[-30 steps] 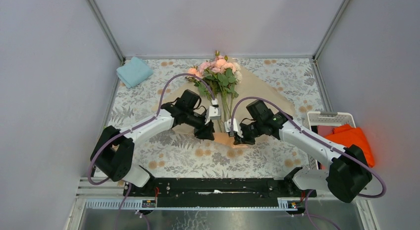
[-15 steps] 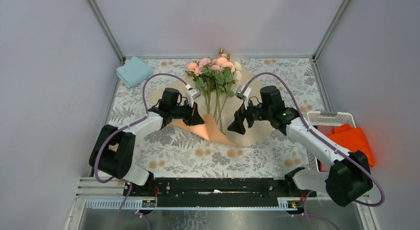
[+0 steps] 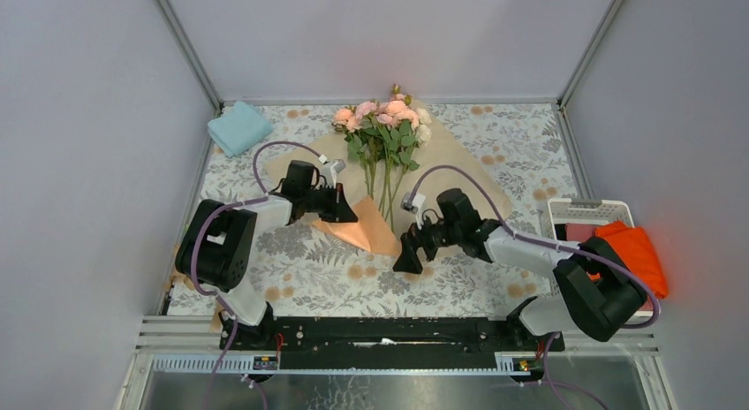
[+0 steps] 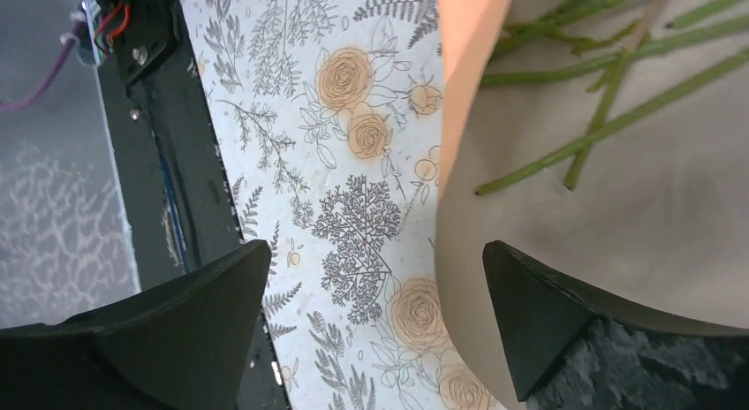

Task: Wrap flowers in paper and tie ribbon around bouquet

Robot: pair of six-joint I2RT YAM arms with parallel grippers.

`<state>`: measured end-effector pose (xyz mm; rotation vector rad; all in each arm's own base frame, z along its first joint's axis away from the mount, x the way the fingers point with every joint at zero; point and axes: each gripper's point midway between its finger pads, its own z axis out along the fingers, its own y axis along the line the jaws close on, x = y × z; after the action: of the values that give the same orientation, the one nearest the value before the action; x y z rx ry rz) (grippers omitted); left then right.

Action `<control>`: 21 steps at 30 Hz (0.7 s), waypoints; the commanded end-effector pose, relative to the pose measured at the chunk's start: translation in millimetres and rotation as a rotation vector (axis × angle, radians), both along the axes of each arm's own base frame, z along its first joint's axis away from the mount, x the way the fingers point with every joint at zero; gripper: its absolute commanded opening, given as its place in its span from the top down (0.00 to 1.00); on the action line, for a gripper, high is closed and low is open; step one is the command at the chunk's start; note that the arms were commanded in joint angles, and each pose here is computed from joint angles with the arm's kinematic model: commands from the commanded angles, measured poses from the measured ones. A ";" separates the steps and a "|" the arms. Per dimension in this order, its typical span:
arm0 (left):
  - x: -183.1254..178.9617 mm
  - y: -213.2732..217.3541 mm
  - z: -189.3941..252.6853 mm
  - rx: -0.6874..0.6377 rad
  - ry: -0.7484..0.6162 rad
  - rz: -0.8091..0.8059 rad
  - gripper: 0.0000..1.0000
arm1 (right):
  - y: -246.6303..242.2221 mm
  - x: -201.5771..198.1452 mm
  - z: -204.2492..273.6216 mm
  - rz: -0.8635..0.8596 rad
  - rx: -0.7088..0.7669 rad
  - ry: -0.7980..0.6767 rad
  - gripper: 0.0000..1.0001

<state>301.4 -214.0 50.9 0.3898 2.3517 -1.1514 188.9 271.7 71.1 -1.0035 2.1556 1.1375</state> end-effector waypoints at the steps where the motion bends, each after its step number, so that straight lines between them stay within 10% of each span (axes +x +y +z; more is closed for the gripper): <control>1: 15.5 -2.8 18.6 -0.025 -0.084 0.005 1.00 | 17.3 17.3 12.1 0.039 0.068 -0.234 0.01; 5: 15.9 -2.3 20.9 -0.020 -0.103 -0.001 1.00 | 17.4 30.9 -10.2 -0.029 0.000 -0.174 0.18; 10: 15.9 0.8 22.9 0.025 -0.153 -0.062 1.00 | 22.9 40.1 -6.8 -0.120 0.002 -0.084 0.90; 11: 15.3 3.2 22.4 0.055 -0.169 -0.099 0.83 | 21.8 40.3 -6.6 -0.128 -0.004 -0.071 0.99; 14: 6.0 18.5 17.7 0.171 -0.216 -0.255 0.34 | 19.1 39.1 -8.1 -0.157 -0.010 0.008 1.00; 21: -19.5 47.6 -2.3 0.282 -0.207 -0.389 0.20 | 0.8 56.8 -7.4 -0.272 0.015 0.187 1.00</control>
<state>308.9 -189.2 67.4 0.8877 2.2573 -0.9378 227.9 276.7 51.1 -0.7340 2.2993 1.0867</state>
